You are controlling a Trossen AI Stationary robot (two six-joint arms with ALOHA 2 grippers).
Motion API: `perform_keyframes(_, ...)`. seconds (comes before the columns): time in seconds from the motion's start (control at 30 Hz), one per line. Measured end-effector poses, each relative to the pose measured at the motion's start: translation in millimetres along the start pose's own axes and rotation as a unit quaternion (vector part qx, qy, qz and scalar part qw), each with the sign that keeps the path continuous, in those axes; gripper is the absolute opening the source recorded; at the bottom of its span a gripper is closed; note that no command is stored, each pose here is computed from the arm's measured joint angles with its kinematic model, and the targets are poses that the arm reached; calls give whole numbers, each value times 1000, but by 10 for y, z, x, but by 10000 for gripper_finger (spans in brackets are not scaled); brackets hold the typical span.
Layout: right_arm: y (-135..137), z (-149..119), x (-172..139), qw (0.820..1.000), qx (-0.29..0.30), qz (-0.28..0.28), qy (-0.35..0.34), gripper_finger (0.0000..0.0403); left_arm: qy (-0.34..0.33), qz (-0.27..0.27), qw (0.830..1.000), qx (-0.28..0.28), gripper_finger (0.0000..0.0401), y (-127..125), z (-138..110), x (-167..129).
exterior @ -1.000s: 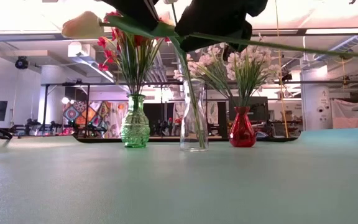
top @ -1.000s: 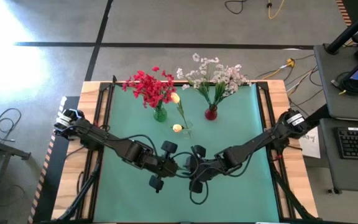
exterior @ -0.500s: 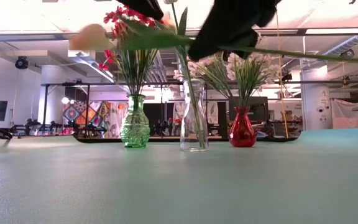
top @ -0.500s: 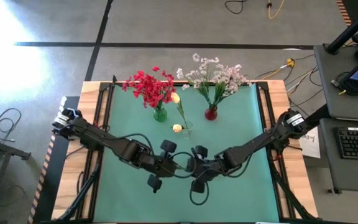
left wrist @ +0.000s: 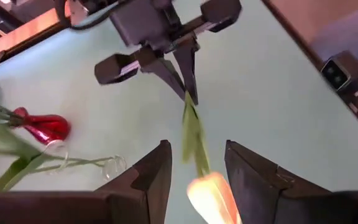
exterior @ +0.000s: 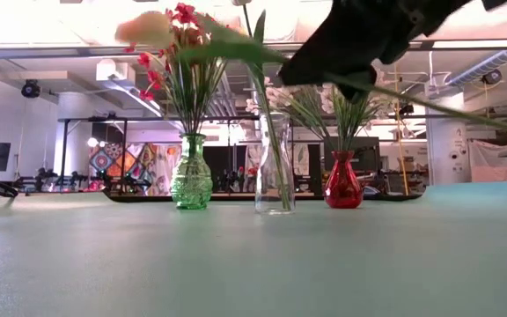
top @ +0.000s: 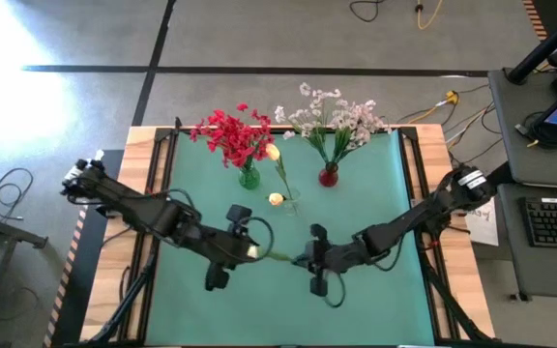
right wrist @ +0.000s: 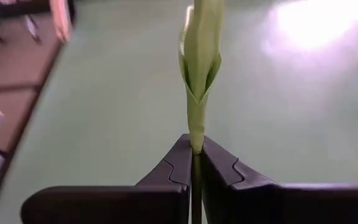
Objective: Sort flowers into vase by color
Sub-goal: Put the yellow flower into the transparent vase
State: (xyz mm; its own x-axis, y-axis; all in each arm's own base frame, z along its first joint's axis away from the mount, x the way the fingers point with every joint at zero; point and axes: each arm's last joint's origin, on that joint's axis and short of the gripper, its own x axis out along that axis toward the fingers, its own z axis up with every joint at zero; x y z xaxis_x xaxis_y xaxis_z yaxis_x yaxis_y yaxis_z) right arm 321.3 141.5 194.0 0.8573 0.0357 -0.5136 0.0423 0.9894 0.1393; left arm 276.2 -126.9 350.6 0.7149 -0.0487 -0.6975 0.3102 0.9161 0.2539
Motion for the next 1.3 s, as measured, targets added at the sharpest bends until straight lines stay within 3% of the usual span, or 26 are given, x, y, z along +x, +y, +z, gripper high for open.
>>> perform_keyframes(0.17,-72,-44,-191,993,-23,26,-117,12,-43,4,999,-21,135,25,-79,-209)
perform_keyframes(0.33,-50,-50,-310,980,-74,31,-184,12,-104,6,994,-42,135,22,-262,-270)
perform_keyframes(0.43,7,10,-380,966,-93,41,-236,12,-142,39,987,-60,132,-1,-384,-259)
perform_keyframes(0.53,34,103,-451,949,-106,40,-295,12,-167,87,979,-74,128,-39,-478,-160)
perform_keyframes(0.77,41,255,-570,911,-132,24,-391,12,-265,111,956,-61,126,-144,-546,173)
perform_keyframes(0.93,49,320,-645,889,-133,39,-437,12,-351,135,924,-68,126,-175,-496,343)
perform_keyframes(1.1,47,356,-688,876,-135,34,-462,12,-416,158,892,-76,134,-221,-433,594)
perform_keyframes(1.3,81,434,-702,867,-150,36,-474,12,-439,171,876,-100,156,-209,-343,974)
